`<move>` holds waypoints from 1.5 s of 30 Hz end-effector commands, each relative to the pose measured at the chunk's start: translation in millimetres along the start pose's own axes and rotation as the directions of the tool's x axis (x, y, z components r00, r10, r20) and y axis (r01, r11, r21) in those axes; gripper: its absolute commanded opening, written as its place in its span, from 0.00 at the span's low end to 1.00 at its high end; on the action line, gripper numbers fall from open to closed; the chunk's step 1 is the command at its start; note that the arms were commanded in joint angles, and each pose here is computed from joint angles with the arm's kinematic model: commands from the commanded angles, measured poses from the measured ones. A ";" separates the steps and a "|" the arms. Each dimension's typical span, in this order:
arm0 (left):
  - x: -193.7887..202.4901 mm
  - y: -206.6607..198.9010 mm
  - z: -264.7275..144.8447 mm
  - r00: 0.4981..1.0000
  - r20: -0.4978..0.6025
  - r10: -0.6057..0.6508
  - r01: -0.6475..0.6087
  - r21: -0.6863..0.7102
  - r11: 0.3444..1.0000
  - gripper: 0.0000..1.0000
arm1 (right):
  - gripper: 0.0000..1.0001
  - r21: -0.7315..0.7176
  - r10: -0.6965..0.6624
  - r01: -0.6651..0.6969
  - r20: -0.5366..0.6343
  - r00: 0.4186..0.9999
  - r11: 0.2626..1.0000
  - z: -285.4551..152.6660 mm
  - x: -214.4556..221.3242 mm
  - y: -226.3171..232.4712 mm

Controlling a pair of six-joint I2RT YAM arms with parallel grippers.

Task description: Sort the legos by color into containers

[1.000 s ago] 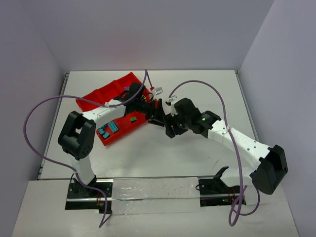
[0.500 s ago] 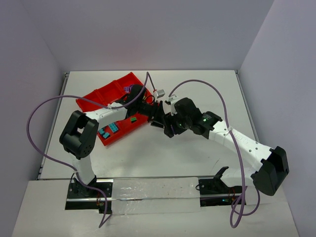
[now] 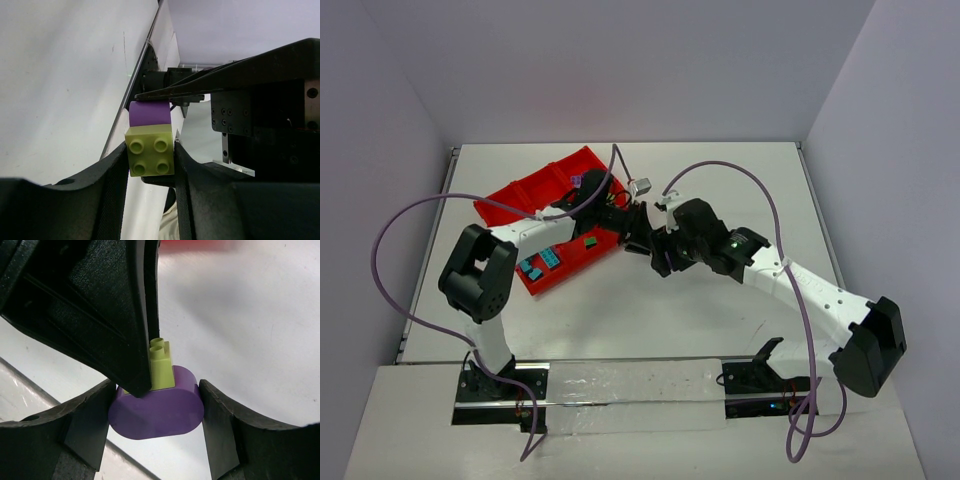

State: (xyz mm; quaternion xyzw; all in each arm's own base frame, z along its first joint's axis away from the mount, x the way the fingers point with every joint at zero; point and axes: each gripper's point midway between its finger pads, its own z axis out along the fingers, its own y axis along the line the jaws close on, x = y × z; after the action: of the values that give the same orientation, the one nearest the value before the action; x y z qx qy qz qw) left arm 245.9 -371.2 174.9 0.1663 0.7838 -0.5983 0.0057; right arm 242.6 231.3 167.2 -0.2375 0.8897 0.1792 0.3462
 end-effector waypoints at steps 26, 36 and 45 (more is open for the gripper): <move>-158.5 100.3 -147.2 0.810 0.522 0.268 0.301 -0.762 0.574 0.08 | 0.35 0.070 0.048 -0.057 0.134 0.990 0.996 -16.1 -25.8 -10.6; -164.0 99.0 -130.4 0.821 0.482 0.305 0.262 -0.793 0.550 0.85 | 0.36 0.069 0.050 -0.060 0.132 0.990 0.996 -14.2 -26.6 -10.2; -170.4 22.0 -173.7 0.729 0.511 0.456 0.245 -0.817 0.523 0.85 | 0.36 0.034 0.050 -0.055 0.147 0.988 0.998 -10.6 -38.8 -1.7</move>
State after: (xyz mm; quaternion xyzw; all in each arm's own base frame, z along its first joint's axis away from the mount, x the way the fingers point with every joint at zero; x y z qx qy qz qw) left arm 441.9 -264.5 148.3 -0.0309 0.9350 -0.1572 0.3164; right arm 250.0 221.5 177.5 -0.2005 0.8882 0.1632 0.3798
